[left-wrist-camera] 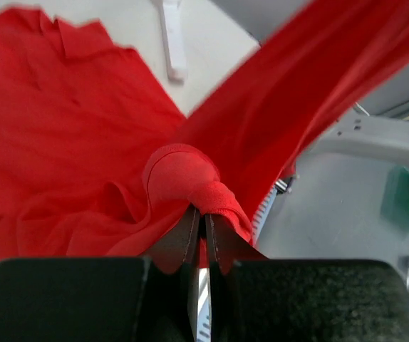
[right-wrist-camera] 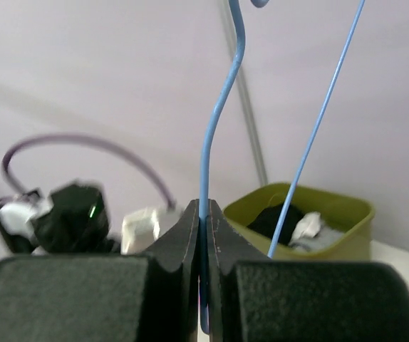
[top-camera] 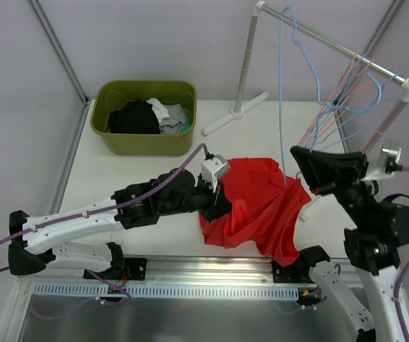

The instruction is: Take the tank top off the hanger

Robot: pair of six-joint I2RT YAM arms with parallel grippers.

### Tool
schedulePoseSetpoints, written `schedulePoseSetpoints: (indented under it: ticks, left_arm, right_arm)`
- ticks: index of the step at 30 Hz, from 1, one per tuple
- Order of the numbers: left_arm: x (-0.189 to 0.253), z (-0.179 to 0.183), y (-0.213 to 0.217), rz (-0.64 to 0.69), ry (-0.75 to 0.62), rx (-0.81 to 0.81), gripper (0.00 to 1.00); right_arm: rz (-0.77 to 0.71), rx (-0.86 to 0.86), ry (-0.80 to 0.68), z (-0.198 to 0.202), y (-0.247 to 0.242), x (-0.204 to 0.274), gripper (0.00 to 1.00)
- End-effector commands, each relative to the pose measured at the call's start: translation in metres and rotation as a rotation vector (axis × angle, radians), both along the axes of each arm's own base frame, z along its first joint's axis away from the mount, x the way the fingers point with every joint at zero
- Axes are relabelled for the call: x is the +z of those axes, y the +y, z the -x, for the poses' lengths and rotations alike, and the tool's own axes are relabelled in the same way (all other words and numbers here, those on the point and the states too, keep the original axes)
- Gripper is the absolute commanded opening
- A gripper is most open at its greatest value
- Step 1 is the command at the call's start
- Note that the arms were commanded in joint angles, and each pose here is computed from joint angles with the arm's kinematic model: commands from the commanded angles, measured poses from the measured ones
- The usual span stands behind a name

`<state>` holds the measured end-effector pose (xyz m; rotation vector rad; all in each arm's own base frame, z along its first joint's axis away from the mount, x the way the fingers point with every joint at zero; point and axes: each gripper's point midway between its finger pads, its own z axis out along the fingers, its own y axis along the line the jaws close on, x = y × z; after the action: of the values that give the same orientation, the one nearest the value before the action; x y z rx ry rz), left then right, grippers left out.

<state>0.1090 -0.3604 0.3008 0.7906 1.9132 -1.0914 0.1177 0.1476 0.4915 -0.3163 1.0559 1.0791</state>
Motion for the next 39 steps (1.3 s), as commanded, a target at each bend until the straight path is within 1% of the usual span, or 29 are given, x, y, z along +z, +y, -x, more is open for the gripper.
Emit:
schedulePoseSetpoints:
  ticks: [1, 2, 3, 4, 6, 8, 9, 10, 12, 15, 17, 18, 19, 20, 21, 22, 23, 24, 25, 26, 27, 28, 32, 33, 36, 37, 39]
  left_arm:
    - [-0.030, -0.006, 0.006, 0.008, 0.116, 0.119, 0.00]
    - [-0.040, -0.008, 0.010, -0.013, 0.121, 0.145, 0.00]
    - [-0.060, -0.019, 0.020, -0.054, 0.136, 0.240, 0.00]
    - [-0.076, -0.023, 0.030, -0.104, 0.148, 0.290, 0.00]
    - [-0.097, -0.029, 0.041, -0.145, 0.152, 0.355, 0.00]
    - [-0.109, -0.030, 0.047, -0.171, 0.160, 0.374, 0.00]
    - [-0.116, -0.030, 0.050, -0.183, 0.170, 0.388, 0.00]
    - [-0.120, -0.031, 0.053, -0.191, 0.172, 0.401, 0.00]
    - [-0.129, -0.032, 0.062, -0.219, 0.186, 0.444, 0.00]
    - [-0.138, -0.037, 0.074, -0.252, 0.193, 0.505, 0.00]
    - [-0.138, -0.037, 0.077, -0.249, 0.197, 0.520, 0.00]
    - [-0.138, -0.037, 0.077, -0.244, 0.204, 0.521, 0.00]
    - [-0.135, -0.035, 0.077, -0.234, 0.208, 0.514, 0.00]
    - [-0.133, -0.034, 0.077, -0.224, 0.215, 0.507, 0.00]
    - [-0.132, -0.033, 0.079, -0.226, 0.212, 0.509, 0.00]
    - [-0.132, -0.035, 0.082, -0.229, 0.207, 0.521, 0.00]
    - [-0.130, -0.040, 0.089, -0.225, 0.201, 0.571, 0.00]
    - [-0.130, -0.042, 0.095, -0.238, 0.201, 0.597, 0.02]
    - [-0.136, -0.043, 0.107, -0.280, 0.200, 0.624, 0.17]
    - [-0.131, -0.046, 0.114, -0.279, 0.190, 0.647, 0.66]
    - [-0.130, -0.047, 0.119, -0.286, 0.184, 0.661, 0.96]
    - [-0.131, -0.047, 0.128, -0.319, 0.177, 0.667, 0.99]
    - [-0.105, -0.054, 0.157, -0.336, 0.130, 0.691, 0.99]
    - [-0.100, -0.053, 0.160, -0.338, 0.126, 0.678, 0.99]
    - [-0.083, -0.051, 0.176, -0.369, 0.086, 0.655, 0.99]
    - [-0.080, -0.050, 0.179, -0.389, 0.066, 0.636, 0.99]
    - [-0.071, -0.047, 0.181, -0.402, 0.046, 0.596, 0.99]
  right_arm:
    - [-0.192, -0.103, -0.268, -0.011, -0.019, 0.078, 0.00]
    - [-0.174, -0.098, -0.290, -0.013, -0.015, 0.084, 0.00]
    - [-0.151, -0.095, -0.243, -0.033, -0.007, 0.082, 0.00]
    - [-0.146, -0.115, -0.208, -0.036, -0.010, 0.092, 0.00]
    - [-0.150, -0.198, -0.156, -0.055, -0.018, 0.095, 0.00]
    - [-0.165, -0.287, -0.140, -0.068, -0.029, 0.091, 0.00]
    - [-0.150, -0.336, -0.161, -0.072, -0.034, 0.089, 0.00]
    - [-0.165, -0.368, -0.189, -0.069, -0.041, 0.091, 0.00]
    - [-0.132, -0.419, -0.157, -0.082, -0.043, 0.075, 0.00]
    - [-0.070, -0.425, -0.086, -0.094, -0.039, 0.056, 0.00]
    - [-0.041, -0.404, -0.053, -0.102, -0.031, 0.037, 0.00]
    - [-0.038, -0.397, -0.051, -0.105, -0.028, 0.029, 0.00]
    - [-0.058, -0.365, -0.100, -0.100, -0.024, 0.033, 0.00]
    - [-0.058, -0.354, -0.080, -0.104, -0.021, 0.024, 0.00]
    - [-0.058, -0.339, -0.053, -0.107, -0.018, 0.018, 0.00]
    - [-0.041, -0.306, 0.024, -0.111, -0.011, 0.006, 0.00]
    - [-0.030, -0.295, 0.068, -0.113, -0.009, 0.003, 0.00]
    - [-0.025, -0.276, 0.101, -0.113, -0.006, 0.006, 0.00]
    - [-0.008, -0.255, 0.152, -0.115, -0.001, -0.004, 0.00]
    - [-0.047, -0.225, 0.195, -0.112, 0.001, -0.004, 0.00]
    - [-0.067, -0.214, 0.207, -0.110, 0.001, -0.004, 0.00]
    - [-0.080, -0.217, 0.244, -0.111, 0.001, -0.009, 0.00]
    - [-0.123, -0.203, 0.351, -0.110, 0.004, -0.017, 0.00]
    - [-0.127, -0.209, 0.437, -0.112, 0.006, -0.031, 0.00]
    - [-0.180, -0.309, 0.543, -0.129, -0.004, -0.042, 0.00]
    - [-0.191, -0.389, 0.597, -0.141, -0.011, -0.052, 0.00]
    - [-0.180, -0.441, 0.624, -0.152, -0.012, -0.056, 0.00]
